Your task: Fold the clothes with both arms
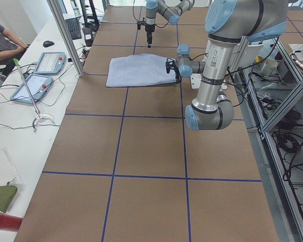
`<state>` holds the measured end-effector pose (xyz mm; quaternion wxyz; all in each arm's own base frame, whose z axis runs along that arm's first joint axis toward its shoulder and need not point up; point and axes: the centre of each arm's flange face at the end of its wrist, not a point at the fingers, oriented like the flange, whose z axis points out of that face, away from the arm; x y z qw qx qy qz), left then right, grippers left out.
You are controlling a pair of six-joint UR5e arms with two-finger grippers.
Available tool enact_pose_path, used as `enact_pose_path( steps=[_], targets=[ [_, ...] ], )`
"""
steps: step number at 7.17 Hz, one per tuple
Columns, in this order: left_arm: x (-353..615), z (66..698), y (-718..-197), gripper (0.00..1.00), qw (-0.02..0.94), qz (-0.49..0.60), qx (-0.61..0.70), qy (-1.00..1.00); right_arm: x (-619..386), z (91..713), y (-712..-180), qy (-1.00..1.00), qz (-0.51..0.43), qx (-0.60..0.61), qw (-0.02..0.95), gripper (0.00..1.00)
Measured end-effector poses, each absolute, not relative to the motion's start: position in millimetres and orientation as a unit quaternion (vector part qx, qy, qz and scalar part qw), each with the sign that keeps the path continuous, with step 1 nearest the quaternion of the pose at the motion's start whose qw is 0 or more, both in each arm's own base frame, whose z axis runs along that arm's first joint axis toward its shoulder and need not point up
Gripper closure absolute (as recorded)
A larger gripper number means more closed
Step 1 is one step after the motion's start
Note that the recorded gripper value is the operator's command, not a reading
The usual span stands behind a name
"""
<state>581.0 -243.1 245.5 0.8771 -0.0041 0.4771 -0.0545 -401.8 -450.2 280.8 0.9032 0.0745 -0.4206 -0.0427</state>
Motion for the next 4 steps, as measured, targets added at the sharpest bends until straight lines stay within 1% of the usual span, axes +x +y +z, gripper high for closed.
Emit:
enact_pose_path(
  steps=[1, 2, 3, 4],
  targets=[
    [581.5, 246.4, -243.4, 0.54, 0.878, -0.055, -0.004, 0.476, -401.8, 281.2, -450.2, -0.420, -0.043, 0.074, 0.903, 0.00],
    [581.8, 246.0, -243.4, 0.79, 0.877, -0.055, -0.004, 0.477, -401.7, 281.7, -450.1, -0.420, -0.043, 0.074, 0.903, 0.00],
    [582.2, 245.2, -243.1, 1.00, 0.877, -0.056, -0.005, 0.477, -401.5, 282.8, -450.0, -0.420, -0.042, 0.074, 0.904, 0.00],
    [582.6, 243.3, -243.0, 1.00, 0.876, -0.057, -0.006, 0.478, -401.3, 284.1, -449.7, -0.419, -0.042, 0.073, 0.904, 0.00]
  ],
)
